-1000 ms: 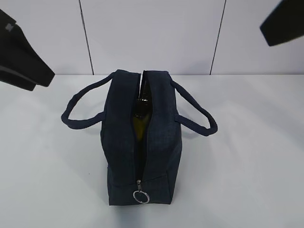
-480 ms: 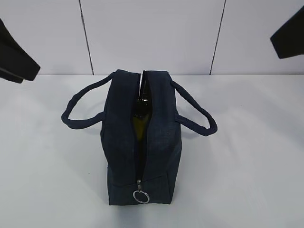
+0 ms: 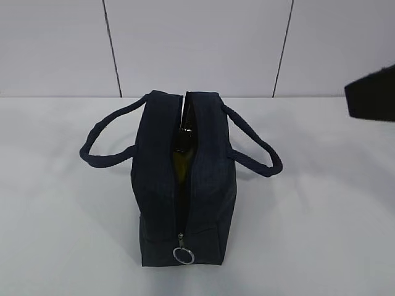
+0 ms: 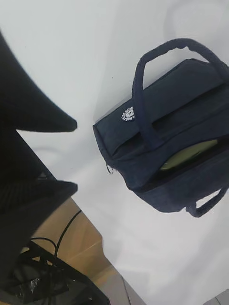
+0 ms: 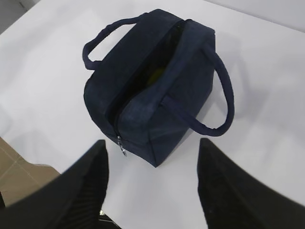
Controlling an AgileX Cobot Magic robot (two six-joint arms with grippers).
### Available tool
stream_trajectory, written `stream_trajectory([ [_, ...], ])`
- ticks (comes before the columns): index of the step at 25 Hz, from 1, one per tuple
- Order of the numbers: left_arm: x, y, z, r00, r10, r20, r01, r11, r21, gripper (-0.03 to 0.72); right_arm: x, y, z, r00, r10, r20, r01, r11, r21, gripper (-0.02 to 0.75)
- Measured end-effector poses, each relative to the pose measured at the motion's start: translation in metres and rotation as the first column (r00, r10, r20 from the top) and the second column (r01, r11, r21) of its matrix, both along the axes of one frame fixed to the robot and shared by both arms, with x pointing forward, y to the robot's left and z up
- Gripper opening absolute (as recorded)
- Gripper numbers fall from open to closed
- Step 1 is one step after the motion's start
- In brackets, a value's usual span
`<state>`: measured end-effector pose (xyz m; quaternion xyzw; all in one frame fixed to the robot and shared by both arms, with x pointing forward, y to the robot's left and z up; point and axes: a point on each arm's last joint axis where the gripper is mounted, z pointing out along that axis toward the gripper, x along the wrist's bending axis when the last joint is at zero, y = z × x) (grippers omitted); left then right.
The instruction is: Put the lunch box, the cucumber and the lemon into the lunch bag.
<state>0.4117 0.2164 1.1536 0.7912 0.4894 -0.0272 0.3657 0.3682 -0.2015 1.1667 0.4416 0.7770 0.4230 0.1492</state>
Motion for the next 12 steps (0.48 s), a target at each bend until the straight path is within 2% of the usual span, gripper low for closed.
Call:
stream_trajectory([
  [5,-0.026,0.005,0.013,0.997,-0.003,0.076,0.004,1.000,-0.016,0.244,-0.015,-0.004,-0.020,0.988,0.076,0.136,-0.083,0.995,0.051,0.428],
  [12,-0.030,0.006,0.015,0.998,0.013,0.065,-0.011,0.999,-0.031,0.244,-0.018,0.004,-0.064,0.948,0.252,0.195,-0.251,0.967,-0.028,0.428],
])
